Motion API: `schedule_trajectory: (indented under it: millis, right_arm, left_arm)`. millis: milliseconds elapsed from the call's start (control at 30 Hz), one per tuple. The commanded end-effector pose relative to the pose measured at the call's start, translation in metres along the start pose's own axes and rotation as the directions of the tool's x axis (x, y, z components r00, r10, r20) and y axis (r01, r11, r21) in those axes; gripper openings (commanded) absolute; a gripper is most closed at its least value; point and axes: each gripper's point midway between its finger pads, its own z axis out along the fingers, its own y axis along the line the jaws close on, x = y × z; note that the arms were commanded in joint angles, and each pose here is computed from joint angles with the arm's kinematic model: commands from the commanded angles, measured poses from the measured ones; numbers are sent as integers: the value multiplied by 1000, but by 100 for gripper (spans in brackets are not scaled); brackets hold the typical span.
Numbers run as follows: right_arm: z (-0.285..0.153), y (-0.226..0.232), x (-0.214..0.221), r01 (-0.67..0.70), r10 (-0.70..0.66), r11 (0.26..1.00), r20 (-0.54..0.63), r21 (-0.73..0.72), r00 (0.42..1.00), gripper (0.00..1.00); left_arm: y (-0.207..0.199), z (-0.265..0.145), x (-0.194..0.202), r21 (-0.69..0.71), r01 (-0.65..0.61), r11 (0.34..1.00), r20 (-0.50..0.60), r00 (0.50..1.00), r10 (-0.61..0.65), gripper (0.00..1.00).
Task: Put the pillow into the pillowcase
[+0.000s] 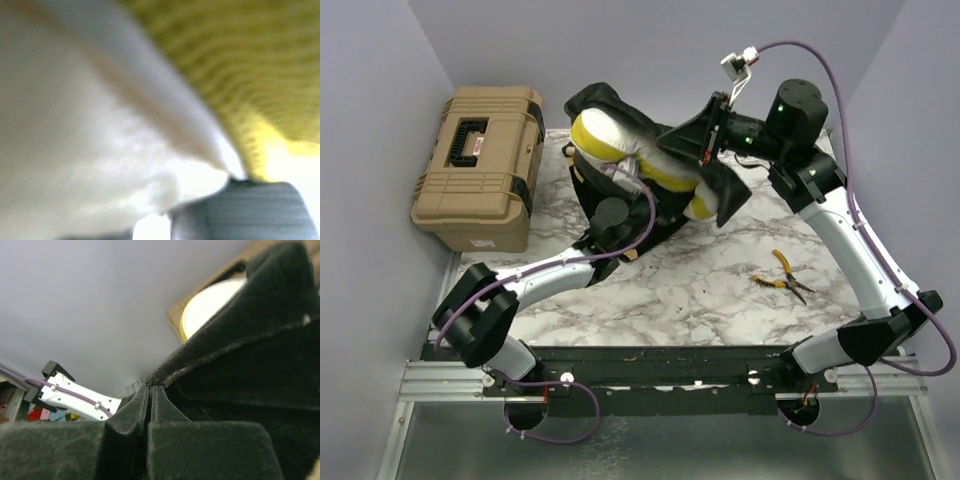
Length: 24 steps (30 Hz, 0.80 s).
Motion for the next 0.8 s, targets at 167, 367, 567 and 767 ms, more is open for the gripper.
schedule_trajectory:
  millis: [167,367,567,767]
  right_arm:
    - [-22,18,50,-68,67,997,-36,-28,997,0]
    - [-15,-10,68,-143,145,988,-48,54,988,0]
    - [-6,-27,78,-202,207,976,-59,78,977,0]
    - [-2,-28,89,-253,256,966,-84,48,963,0]
  left_arm:
    - [65,-142,35,-358,268,894,-86,944,-318,72]
    - [51,-209,1,-375,360,854,37,927,-374,98]
    - [17,-232,-27,-236,457,857,87,889,-450,99]
    - [36,-230,-24,-305,430,850,124,902,-413,92]
